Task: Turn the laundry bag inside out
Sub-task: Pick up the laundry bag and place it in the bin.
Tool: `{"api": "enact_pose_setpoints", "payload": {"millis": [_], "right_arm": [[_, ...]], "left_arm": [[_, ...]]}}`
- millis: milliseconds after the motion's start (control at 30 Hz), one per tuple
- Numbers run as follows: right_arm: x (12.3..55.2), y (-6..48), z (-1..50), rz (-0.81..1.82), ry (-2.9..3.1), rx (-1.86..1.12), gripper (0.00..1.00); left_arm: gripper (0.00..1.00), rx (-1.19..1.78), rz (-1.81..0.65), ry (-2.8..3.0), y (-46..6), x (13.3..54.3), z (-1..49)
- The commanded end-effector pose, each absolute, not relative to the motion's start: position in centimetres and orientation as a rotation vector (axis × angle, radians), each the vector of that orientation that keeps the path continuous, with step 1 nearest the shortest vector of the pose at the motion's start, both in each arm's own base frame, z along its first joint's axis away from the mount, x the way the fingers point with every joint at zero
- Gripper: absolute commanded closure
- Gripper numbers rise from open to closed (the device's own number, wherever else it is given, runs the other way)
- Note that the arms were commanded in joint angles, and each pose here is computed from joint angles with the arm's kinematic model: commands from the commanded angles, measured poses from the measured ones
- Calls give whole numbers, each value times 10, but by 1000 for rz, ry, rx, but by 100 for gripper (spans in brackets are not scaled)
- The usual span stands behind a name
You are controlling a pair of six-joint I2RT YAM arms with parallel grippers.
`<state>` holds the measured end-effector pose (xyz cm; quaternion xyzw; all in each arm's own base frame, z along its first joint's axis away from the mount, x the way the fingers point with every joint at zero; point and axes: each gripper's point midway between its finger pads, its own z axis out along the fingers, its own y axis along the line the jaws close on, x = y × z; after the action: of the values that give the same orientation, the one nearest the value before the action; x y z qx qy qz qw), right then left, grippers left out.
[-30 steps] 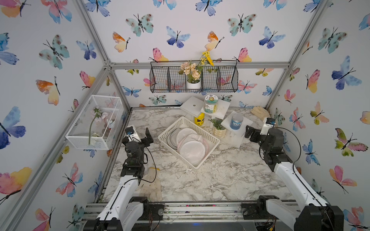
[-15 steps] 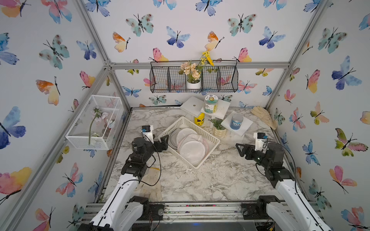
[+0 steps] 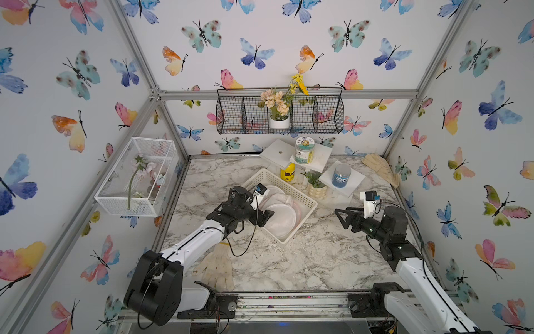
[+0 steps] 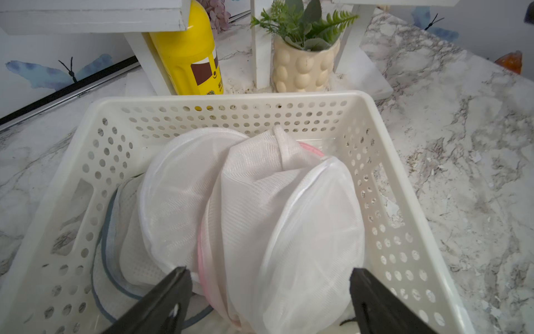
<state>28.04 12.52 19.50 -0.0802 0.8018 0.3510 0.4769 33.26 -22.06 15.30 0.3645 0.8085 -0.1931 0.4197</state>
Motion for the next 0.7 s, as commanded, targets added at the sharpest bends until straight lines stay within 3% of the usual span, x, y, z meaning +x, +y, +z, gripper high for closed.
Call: {"api": "enact_pose_setpoints", "payload": {"millis": [0, 333, 433, 600, 667], "right_arm": [[283, 130, 211, 863, 1904, -250, 20], [291, 131, 209, 862, 1905, -251, 20], [294, 133, 210, 866, 1907, -258, 20], [296, 133, 210, 863, 1911, -264, 21], [296, 133, 208, 862, 1921, -262, 21]], "left_arm": [[13, 1055, -394, 2042, -223, 338, 139], [44, 1244, -347, 2100, -239, 354, 113], [60, 1277, -361, 2108, -244, 355, 109], [96, 1313, -414, 2107, -250, 352, 114], [100, 1316, -433, 2095, -251, 348, 123]]}}
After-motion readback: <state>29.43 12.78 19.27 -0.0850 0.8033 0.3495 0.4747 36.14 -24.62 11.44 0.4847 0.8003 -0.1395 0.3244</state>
